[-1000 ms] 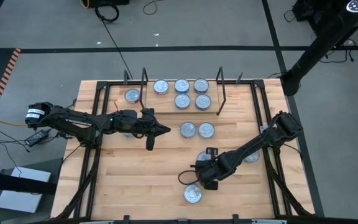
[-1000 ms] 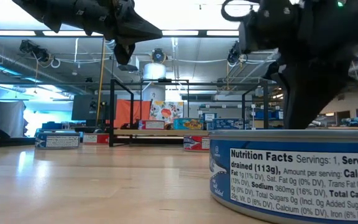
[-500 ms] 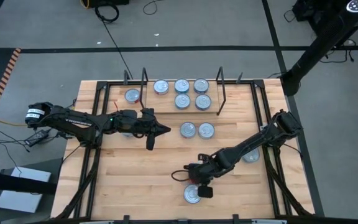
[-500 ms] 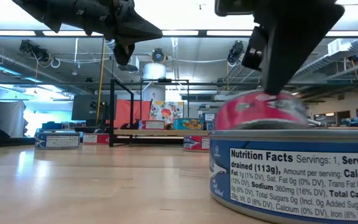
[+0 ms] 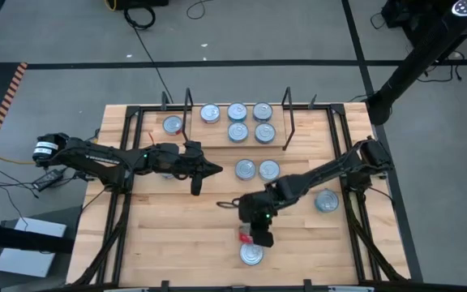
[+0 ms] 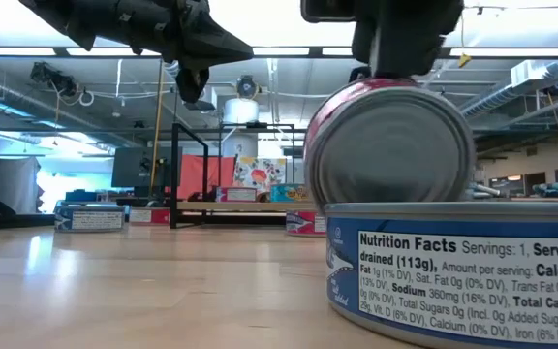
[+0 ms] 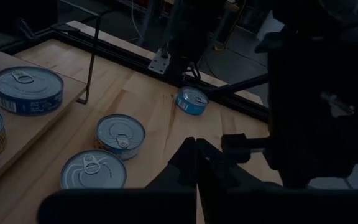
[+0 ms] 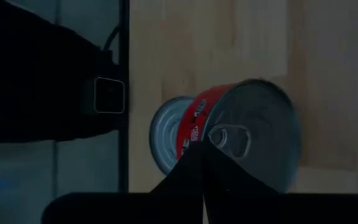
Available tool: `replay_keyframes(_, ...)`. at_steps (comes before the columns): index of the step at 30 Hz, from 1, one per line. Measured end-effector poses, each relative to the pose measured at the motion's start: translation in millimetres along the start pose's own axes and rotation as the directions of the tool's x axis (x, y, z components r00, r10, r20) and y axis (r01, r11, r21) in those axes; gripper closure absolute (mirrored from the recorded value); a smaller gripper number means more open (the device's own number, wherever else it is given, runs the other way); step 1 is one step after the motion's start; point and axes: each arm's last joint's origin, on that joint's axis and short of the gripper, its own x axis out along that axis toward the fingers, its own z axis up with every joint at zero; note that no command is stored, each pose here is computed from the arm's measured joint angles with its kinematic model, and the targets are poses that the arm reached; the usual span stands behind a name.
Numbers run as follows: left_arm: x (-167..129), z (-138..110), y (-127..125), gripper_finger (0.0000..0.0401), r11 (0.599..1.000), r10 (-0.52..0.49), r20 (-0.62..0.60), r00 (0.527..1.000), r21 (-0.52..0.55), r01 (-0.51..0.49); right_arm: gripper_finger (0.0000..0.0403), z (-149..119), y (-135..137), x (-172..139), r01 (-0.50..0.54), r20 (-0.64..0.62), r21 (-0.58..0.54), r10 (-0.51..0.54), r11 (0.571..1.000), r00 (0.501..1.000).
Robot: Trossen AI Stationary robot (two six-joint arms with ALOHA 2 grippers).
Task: Stack canned seafood by type on shelf
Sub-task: Put the red tuna can on the shelf
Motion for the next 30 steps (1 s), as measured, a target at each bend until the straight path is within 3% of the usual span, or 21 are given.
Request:
replay_keyframes(11,0.0,-0.2,0.1,0.0399,1.000,0.001,-0.002,1.000,-0.004,-0.001,0.0400,15.0,-27.8,-15.0,-0.123,-0.022,0.103,0.126,0.987,0.992)
replay_keyframes(24,0.0,0.1,0.3,0.0399,1.000,0.011,0.004,1.000,-0.004,-0.011,0.0400,-0.9,-68.3,-9.6,-0.105,-0.070,0.245,0.125,0.964,0.990)
replay_keyframes(30,0.0,0.1,0.3,0.0399,1.000,0.011,0.004,1.000,-0.004,-0.011,0.0400,1.5,-76.4,-12.1,-0.158,-0.054,0.312,0.183,0.937,0.982)
